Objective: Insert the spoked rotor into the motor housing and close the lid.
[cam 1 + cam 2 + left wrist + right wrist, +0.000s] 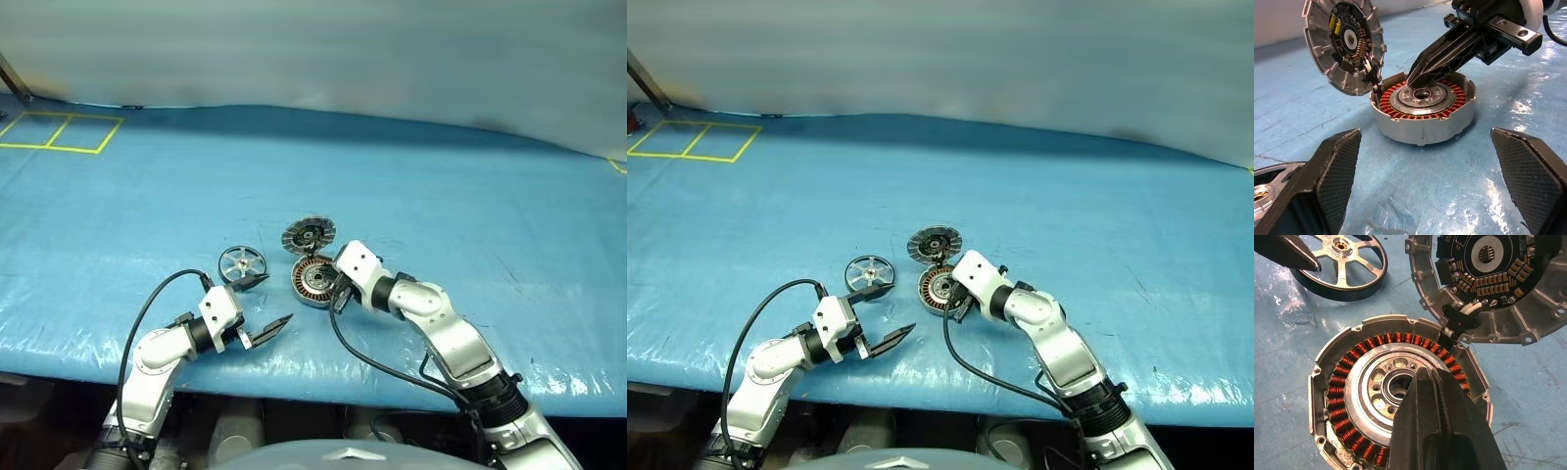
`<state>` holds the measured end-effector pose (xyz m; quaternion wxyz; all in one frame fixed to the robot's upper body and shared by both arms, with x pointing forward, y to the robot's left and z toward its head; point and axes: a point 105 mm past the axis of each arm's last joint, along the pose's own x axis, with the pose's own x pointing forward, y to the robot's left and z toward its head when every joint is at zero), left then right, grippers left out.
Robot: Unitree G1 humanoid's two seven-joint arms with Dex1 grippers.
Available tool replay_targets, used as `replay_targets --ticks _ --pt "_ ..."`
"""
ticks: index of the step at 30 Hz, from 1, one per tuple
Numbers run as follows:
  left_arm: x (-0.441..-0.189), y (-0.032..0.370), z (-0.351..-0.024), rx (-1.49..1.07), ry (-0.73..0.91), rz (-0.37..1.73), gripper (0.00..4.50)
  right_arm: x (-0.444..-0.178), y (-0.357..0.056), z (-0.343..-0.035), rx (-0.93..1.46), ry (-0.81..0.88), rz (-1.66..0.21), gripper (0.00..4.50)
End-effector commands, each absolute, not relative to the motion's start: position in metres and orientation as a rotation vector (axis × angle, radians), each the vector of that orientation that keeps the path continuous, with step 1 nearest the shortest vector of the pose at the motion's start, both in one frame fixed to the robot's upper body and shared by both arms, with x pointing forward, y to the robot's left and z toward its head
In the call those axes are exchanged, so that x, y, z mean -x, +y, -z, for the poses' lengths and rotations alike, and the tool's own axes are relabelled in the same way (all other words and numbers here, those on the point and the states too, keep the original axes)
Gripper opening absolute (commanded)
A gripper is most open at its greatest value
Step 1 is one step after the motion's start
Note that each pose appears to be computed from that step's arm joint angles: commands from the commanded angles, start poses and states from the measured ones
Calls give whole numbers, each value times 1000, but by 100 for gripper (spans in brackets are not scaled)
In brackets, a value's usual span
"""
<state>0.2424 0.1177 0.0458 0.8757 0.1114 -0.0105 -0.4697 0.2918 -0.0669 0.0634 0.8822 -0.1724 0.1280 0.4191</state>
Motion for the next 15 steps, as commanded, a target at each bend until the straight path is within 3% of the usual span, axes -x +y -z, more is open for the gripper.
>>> replay_targets --ticks 1,15 --pt "-242 115 -51 -243 -49 990 450 -291 -67 -76 305 237 -874 5" --pt "-241 113 -49 -238 -39 997 450 -288 -64 -96 320 171 -880 5"
